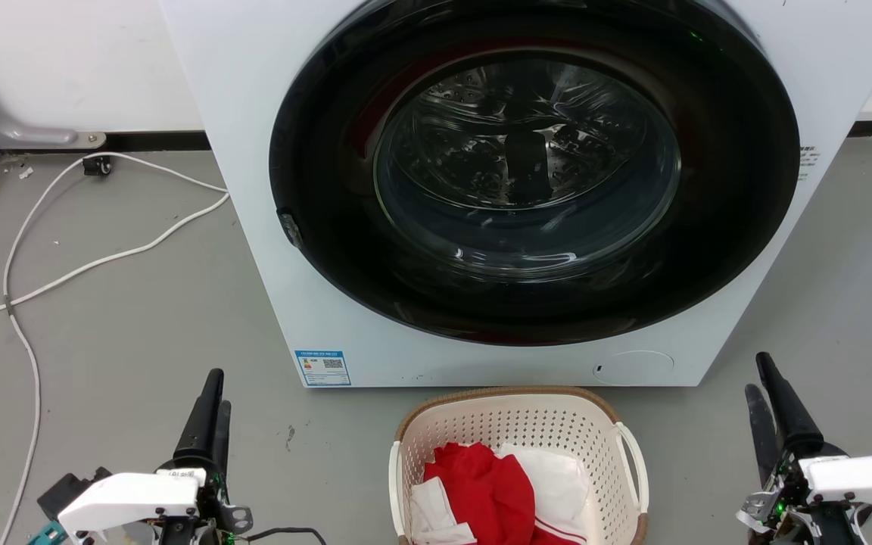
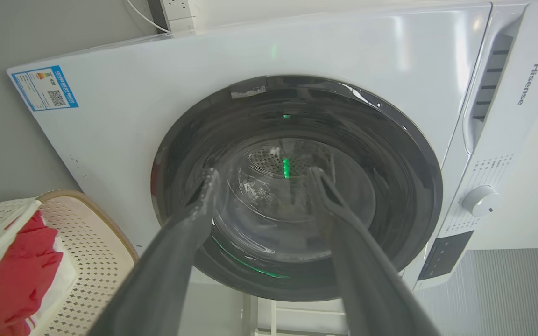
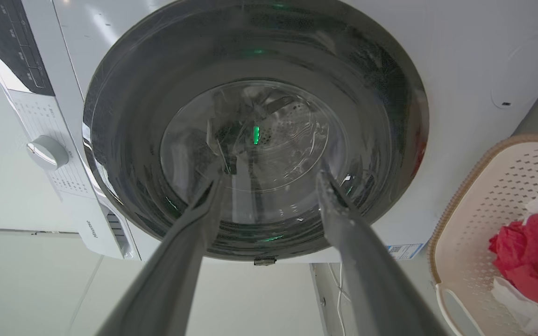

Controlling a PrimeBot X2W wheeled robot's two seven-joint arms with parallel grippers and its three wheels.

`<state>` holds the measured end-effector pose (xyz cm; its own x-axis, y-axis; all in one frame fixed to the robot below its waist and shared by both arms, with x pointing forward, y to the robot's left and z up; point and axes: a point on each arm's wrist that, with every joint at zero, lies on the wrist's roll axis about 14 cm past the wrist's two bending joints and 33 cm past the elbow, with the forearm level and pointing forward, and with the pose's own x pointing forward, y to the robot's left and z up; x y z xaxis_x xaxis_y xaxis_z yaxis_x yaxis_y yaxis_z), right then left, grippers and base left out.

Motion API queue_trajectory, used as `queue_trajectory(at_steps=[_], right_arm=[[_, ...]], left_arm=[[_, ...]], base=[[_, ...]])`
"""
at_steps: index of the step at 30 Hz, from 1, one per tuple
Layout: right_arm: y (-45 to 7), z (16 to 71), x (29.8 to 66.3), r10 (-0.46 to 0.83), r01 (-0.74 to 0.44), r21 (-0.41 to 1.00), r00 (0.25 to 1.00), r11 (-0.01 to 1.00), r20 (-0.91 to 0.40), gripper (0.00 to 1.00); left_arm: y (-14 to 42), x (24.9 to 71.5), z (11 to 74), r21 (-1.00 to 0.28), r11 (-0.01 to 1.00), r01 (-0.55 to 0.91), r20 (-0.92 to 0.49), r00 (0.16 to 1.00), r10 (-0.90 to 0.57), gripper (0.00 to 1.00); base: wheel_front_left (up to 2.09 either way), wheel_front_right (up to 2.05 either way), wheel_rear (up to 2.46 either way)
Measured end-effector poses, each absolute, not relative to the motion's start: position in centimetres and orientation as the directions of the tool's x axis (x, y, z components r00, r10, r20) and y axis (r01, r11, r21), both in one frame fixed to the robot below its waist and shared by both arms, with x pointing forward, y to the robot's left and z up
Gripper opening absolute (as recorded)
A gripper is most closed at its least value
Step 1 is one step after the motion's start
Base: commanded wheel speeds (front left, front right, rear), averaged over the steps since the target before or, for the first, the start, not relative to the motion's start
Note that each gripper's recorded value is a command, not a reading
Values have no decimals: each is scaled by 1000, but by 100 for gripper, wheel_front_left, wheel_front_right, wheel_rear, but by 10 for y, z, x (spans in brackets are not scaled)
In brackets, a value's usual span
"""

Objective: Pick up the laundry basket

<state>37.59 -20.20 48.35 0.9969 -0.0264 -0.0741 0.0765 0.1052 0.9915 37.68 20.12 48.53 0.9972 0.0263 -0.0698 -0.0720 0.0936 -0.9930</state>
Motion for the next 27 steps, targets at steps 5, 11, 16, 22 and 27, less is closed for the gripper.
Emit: queue_trajectory(at_steps=[5,11,16,22,27], right_arm=[[-201,495,378,-27,47,971,999,235,-42,100],[-197,504,377,-19,20,926,1000,377,-14,100],[-193,510,378,-9,-2,874,1000,486,7,100],[-188,514,376,1,-19,804,1000,594,23,100],[-187,520,376,4,-35,747,999,664,44,100]], left_arm=[[200,379,492,-977,202,-69,-64,997,31,100],[195,381,498,-941,331,-69,-63,998,28,100],[189,381,500,-898,434,-69,-65,998,24,100],[184,381,504,-838,542,-62,-58,998,24,100],[182,380,506,-787,614,-57,-49,998,29,100]], base=[[0,0,0],[0,0,0],[0,0,0],[0,0,0],[0,0,0]])
